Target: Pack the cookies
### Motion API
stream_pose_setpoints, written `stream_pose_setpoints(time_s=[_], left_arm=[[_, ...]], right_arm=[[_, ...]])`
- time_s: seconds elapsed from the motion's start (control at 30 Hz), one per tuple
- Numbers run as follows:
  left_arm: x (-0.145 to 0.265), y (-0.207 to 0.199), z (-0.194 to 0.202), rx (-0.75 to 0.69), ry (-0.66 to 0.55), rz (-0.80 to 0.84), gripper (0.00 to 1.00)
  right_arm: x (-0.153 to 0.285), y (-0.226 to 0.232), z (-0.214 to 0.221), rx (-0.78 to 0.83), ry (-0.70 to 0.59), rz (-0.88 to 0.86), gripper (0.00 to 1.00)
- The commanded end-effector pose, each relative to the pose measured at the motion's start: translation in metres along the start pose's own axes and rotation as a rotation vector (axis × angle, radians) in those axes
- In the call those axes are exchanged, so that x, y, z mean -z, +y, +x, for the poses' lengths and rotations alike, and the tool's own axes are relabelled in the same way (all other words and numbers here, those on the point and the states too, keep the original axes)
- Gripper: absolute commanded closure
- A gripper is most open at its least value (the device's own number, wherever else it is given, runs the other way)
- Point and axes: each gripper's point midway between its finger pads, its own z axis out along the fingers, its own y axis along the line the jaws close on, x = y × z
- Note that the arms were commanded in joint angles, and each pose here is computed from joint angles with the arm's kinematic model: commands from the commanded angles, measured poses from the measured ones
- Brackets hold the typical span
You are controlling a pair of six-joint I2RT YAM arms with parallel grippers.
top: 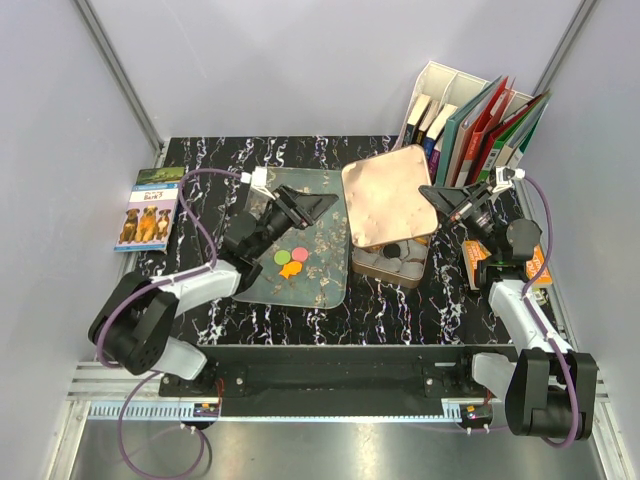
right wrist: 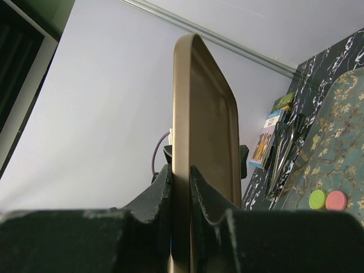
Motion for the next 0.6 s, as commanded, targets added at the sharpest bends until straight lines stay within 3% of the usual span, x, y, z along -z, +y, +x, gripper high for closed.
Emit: stream_pose_setpoints(time_s=[0.0,0.33,0.57], left_arm=[[-0.009,-0.04,-0.011,-0.005,-0.039,0.179,0.24],[-0.025,-0.038,0.012,0.028,0.04,0.194,0.28],[-0.034,-0.045,0.024,0.029,0.096,0.223,0.52]], right_arm=[[-0.001,0.014,-0.002,0.031,-0.014,-0.05,1.0],[-0.001,0.009,-0.001,0.023,-0.006,-0.04,1.0],[-0.002,0.004,-0.001,0.015,-0.001,-0.022,1.0]])
